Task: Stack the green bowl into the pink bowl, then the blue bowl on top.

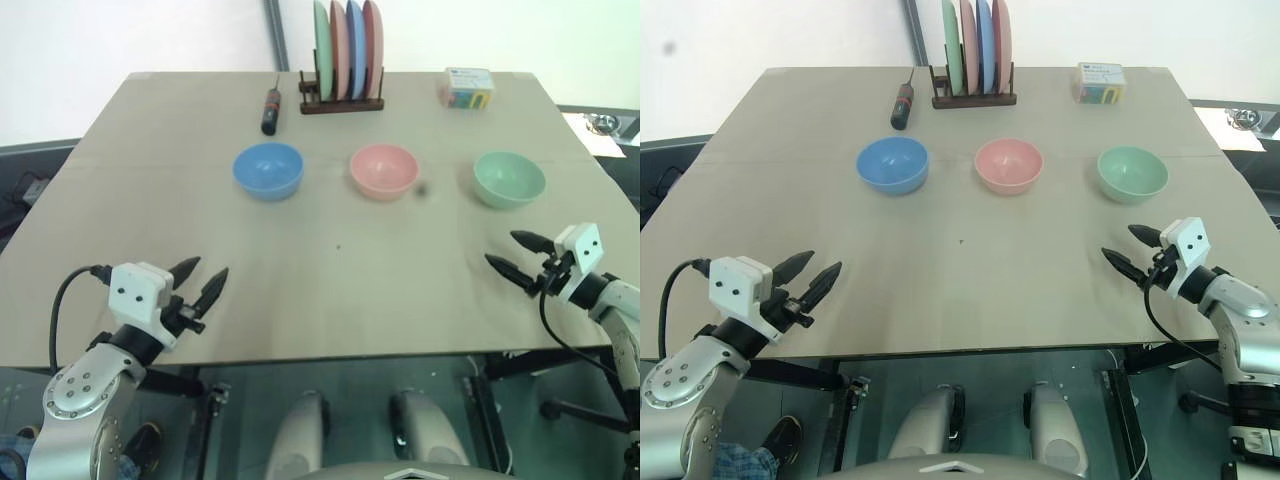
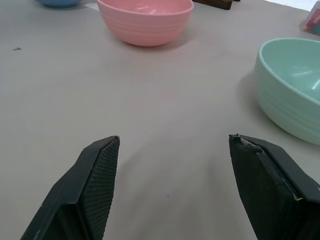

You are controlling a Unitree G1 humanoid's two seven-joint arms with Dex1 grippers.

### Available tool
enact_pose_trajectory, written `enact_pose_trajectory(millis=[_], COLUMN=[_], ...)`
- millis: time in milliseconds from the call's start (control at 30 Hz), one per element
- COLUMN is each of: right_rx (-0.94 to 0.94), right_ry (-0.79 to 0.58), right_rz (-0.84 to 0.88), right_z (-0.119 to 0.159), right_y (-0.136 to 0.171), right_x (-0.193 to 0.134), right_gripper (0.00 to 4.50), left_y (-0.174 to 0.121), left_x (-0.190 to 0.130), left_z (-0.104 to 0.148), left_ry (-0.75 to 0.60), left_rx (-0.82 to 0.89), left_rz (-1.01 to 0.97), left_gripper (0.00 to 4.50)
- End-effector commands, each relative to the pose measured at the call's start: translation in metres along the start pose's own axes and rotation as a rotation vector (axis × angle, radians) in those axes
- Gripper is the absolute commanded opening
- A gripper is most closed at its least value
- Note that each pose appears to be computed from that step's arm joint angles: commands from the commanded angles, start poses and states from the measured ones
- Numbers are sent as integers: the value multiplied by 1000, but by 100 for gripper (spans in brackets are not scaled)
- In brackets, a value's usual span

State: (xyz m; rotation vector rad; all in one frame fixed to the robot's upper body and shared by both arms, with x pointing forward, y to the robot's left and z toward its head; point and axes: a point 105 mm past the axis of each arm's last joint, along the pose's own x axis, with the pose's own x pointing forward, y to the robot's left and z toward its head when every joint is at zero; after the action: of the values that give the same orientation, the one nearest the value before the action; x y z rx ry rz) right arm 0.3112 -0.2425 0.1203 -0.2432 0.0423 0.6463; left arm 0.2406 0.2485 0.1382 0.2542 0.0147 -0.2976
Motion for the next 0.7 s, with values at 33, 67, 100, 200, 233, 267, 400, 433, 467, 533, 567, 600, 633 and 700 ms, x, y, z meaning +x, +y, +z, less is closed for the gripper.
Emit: enact_pose_trajectory(millis=[33, 67, 100, 200, 233, 267, 400, 433, 467, 533, 567, 600, 633, 700], right_rx=[-32, -29, -26, -27, -30, -30, -35, -37, -40, -44, -45, -46, -48, -52], right_ry=[-66, -81, -91, -96, -95, -95, -94, -94, -93, -94, -94, -94, -94, -94], right_rz=[-19, -16, -14, -11, -9, -9, -8, -9, -8, -6, -5, -4, -3, 0], right_z=[17, 20, 21, 22, 22, 23, 24, 24, 24, 25, 25, 25, 25, 25], right_y=[-5, -3, -1, -1, -1, -1, -2, -3, -3, -3, -3, -3, -3, -3], right_x=[-1, 1, 2, 2, 2, 2, 1, 1, 1, 2, 2, 2, 2, 3], right_gripper=[364, 364, 364, 364, 364, 364, 364, 364, 364, 364, 364, 364, 364, 364], left_y=[3, 0, -1, -3, -2, -2, -1, -1, -2, -3, -3, -3, -3, -3], left_x=[-1, 0, 0, -1, -1, -2, -2, -1, -1, -1, 0, 0, 0, 0], left_z=[12, 13, 13, 13, 12, 10, 10, 10, 11, 11, 12, 12, 12, 11], left_ry=[-53, -65, -73, -75, -68, -62, -63, -66, -69, -74, -75, -76, -76, -77], left_rx=[23, 9, 0, -6, -1, 5, 2, 1, 0, -3, -4, -4, -5, -7], left_rz=[6, 0, -3, -4, -1, 3, 9, 9, 7, 3, 2, 2, 2, 1], left_gripper=[249, 249, 249, 249, 249, 249, 249, 249, 249, 249, 249, 249, 249, 249])
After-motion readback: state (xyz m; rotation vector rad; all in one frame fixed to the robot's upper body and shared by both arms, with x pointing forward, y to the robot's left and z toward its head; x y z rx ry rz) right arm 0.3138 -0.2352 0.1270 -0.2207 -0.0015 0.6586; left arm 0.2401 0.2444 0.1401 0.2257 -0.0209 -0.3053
